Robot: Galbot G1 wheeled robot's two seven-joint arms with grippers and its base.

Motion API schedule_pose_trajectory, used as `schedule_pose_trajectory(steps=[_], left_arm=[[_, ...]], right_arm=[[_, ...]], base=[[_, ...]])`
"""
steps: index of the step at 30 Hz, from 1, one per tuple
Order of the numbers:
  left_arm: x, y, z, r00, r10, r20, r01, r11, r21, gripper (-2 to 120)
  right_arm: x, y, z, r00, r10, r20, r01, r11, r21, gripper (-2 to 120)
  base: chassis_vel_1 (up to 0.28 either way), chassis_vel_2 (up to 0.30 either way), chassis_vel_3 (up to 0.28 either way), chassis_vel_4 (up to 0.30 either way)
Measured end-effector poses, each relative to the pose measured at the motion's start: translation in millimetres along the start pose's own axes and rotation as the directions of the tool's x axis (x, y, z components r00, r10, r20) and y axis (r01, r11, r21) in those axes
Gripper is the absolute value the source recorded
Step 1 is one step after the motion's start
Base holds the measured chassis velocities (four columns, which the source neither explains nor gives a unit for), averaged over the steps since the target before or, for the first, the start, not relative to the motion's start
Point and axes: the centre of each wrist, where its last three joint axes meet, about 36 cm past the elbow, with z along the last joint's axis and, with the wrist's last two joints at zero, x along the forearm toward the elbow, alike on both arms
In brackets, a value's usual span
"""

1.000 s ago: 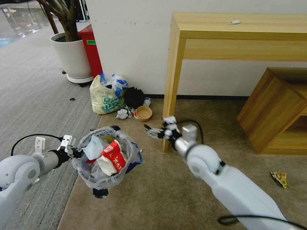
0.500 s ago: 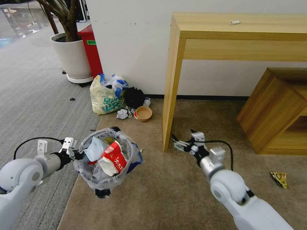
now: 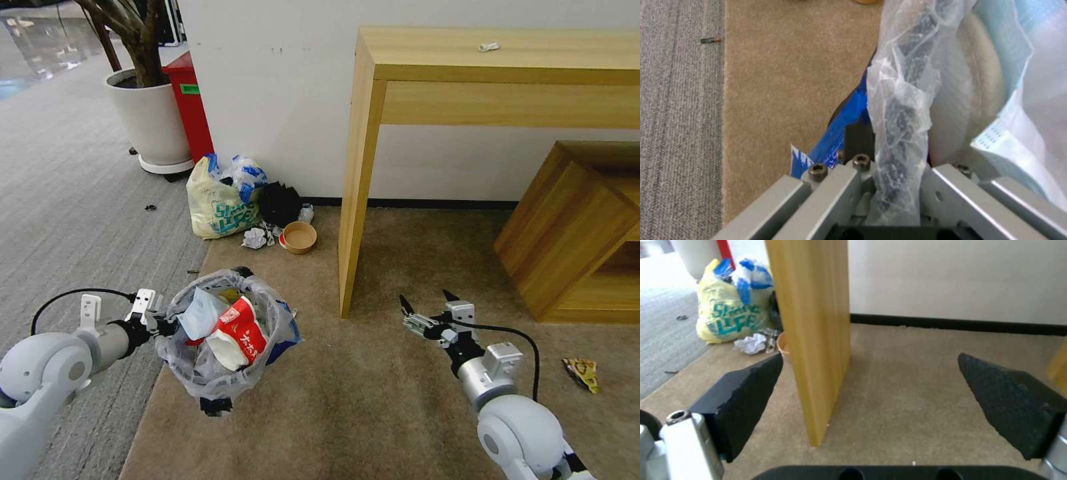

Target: Pick up the trash bin and place the garbage on the floor into it.

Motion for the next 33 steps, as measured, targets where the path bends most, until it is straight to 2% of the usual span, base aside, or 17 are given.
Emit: schedule_pose_trajectory(steps=[8, 33], left_arm=[[1.8, -8.0, 4.0, 1.0, 0.01, 0.001, -0.01, 1.0, 0.0, 0], [10.3, -23.9, 16.4, 1.0, 0.017, -0.003, -0.017, 1.0, 0.001, 0]], right_arm=[[4.3, -1.4, -0.5, 1.0, 0.008, 0.003, -0.008, 1.0, 0.005, 100], [14.8, -1.3, 0.7, 1.0, 0.029, 0.001, -0.029, 1.0, -0.004, 100]], base=[[-0.126, -0.115, 0.122, 0.106], [-0.266, -0.258, 0.262, 0.264]])
